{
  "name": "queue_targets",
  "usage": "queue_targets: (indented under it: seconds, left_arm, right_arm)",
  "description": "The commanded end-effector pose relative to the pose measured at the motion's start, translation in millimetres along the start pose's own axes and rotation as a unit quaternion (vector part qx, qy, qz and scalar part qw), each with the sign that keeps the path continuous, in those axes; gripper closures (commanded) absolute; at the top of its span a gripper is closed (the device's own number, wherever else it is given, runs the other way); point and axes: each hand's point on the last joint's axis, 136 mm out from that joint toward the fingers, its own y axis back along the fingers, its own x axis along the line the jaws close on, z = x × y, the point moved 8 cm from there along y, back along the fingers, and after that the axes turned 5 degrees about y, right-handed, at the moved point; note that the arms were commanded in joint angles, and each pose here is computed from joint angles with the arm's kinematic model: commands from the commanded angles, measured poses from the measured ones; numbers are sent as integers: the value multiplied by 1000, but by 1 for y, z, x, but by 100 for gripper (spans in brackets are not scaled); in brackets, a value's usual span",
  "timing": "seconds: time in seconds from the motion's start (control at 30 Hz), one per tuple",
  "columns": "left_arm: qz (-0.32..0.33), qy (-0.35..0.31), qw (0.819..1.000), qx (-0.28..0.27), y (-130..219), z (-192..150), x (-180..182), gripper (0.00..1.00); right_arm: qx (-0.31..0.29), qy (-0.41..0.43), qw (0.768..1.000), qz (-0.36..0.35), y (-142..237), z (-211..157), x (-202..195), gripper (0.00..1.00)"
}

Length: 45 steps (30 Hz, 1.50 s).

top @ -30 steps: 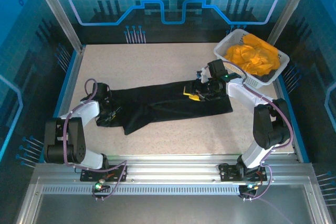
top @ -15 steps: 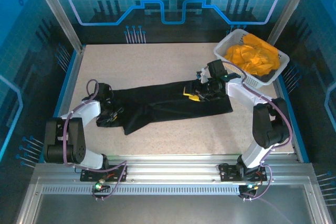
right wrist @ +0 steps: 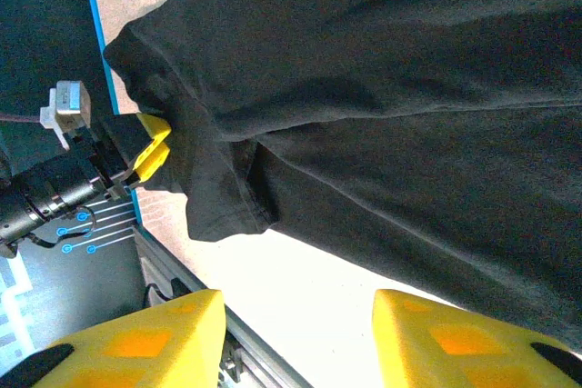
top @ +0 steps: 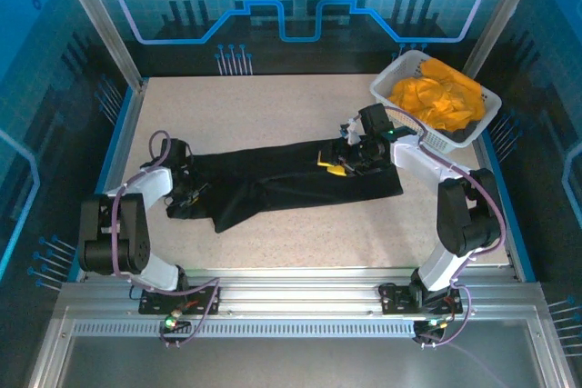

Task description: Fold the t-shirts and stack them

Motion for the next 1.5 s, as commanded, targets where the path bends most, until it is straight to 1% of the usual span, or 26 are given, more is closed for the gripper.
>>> queue_targets:
  seconds: [0.0, 0.13, 0.23, 0.37, 0.53, 0.67, 0.73, 0.83, 0.87, 1.03, 1.13, 1.3, 1.47]
  left_arm:
    - [-25, -14, 999, -23, 5, 14, -8, 64]
    - [-60, -13, 998, -15, 6, 16, -17, 68]
    - [-73, -5, 997, -7, 10, 13, -19, 69]
    - [-74, 6, 997, 1, 14, 4, -14, 70]
    - [-67, 3, 998, 11, 10, -2, -8, 71]
    - [-63, -3, 998, 18, 8, -2, -8, 84]
    - [-57, -7, 998, 20, 7, -3, -7, 88]
    - [-54, -7, 998, 21, 7, -4, -5, 98]
    - [-56, -6, 998, 20, 9, -5, -5, 100]
    - [-56, 6, 998, 20, 20, -6, -6, 100]
    - [-47, 30, 998, 25, 28, -4, -8, 100]
    - [-44, 74, 996, 19, 46, 14, -23, 100]
    - [-19, 89, 995, 33, 51, 36, -37, 100]
  right_arm:
    - [8, 9, 1000, 7, 3, -4, 4, 52]
    - [8, 7, 1000, 6, 4, -4, 4, 52]
    - [7, 8, 1000, 5, 4, -4, 3, 52]
    - [8, 6, 1000, 5, 2, -4, 2, 52]
    - [8, 6, 1000, 9, 1, -2, 3, 52]
    - [7, 7, 1000, 8, 1, -1, 4, 52]
    - [7, 8, 1000, 8, 2, -1, 4, 52]
    - [7, 6, 1000, 6, 2, -3, 3, 52]
    - [7, 6, 1000, 5, 3, -4, 3, 52]
    - [7, 3, 1000, 0, 3, -7, -1, 52]
    - [8, 0, 1000, -2, 2, -7, -1, 52]
    - [8, -1, 1000, -3, 2, -6, -1, 53]
    - [7, 2, 1000, -3, 4, -6, 0, 53]
